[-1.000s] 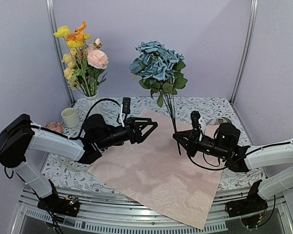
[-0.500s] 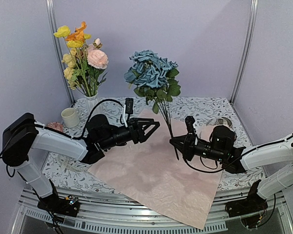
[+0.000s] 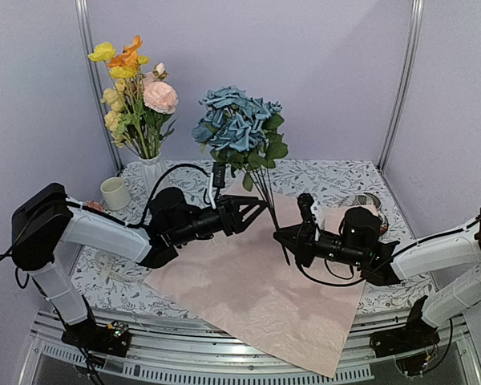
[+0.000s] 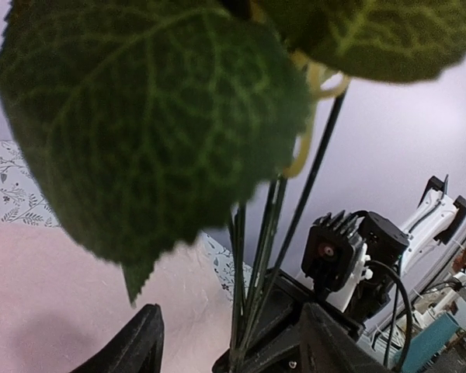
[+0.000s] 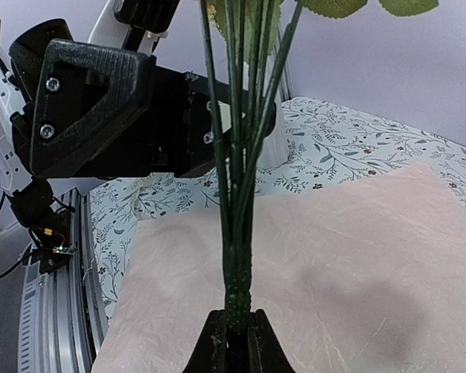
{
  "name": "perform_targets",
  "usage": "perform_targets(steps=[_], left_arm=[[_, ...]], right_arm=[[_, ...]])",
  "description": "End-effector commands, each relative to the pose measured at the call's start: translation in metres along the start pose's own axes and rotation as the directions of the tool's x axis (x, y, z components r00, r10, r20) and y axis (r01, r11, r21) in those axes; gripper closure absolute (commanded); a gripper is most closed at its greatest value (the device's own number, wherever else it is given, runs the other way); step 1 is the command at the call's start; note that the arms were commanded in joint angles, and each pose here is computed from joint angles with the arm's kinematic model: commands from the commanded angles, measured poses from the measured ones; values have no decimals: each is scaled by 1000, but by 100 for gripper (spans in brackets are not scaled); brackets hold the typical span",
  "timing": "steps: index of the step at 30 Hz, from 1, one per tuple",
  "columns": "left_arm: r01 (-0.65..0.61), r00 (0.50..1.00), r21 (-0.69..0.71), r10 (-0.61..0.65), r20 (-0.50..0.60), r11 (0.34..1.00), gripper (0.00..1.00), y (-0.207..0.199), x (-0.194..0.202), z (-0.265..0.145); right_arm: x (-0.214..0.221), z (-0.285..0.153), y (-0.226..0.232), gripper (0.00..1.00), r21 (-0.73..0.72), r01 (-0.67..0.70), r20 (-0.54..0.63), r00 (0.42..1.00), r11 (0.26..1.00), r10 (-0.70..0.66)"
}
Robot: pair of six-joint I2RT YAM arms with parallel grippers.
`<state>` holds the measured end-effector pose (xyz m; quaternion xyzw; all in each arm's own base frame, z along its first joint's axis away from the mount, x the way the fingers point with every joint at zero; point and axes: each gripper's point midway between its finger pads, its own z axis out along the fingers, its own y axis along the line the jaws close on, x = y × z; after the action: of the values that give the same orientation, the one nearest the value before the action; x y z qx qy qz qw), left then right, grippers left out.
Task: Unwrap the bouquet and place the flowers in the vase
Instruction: Pass from the right arm to the left
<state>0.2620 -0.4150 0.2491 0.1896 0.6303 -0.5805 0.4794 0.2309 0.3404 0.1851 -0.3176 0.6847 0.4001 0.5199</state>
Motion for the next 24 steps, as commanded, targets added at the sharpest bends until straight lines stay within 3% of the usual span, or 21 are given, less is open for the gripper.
perform_targets(steps=[1, 5, 12, 18, 24], left_arm=[[-8, 1000, 54, 7, 20, 998, 40, -16, -6, 8], [-17, 999, 70, 15, 31, 997, 46, -20, -9, 8], [-28, 999, 86, 25, 42, 996, 67, -25, -13, 9], [-38, 998, 82, 33, 51, 996, 72, -25, -17, 9], [-38, 999, 68, 36, 41, 997, 85, -23, -17, 12]], right_arm=[[-15, 7, 10, 97, -35, 31, 35, 999, 999, -30], [-14, 10, 14, 97, -48, 36, 27, 999, 998, -35], [-12, 12, 16, 97, -51, 46, 20, 999, 998, -45], [-11, 14, 18, 97, -55, 54, 14, 998, 997, -54], [-10, 14, 21, 97, -59, 65, 10, 998, 996, -65]])
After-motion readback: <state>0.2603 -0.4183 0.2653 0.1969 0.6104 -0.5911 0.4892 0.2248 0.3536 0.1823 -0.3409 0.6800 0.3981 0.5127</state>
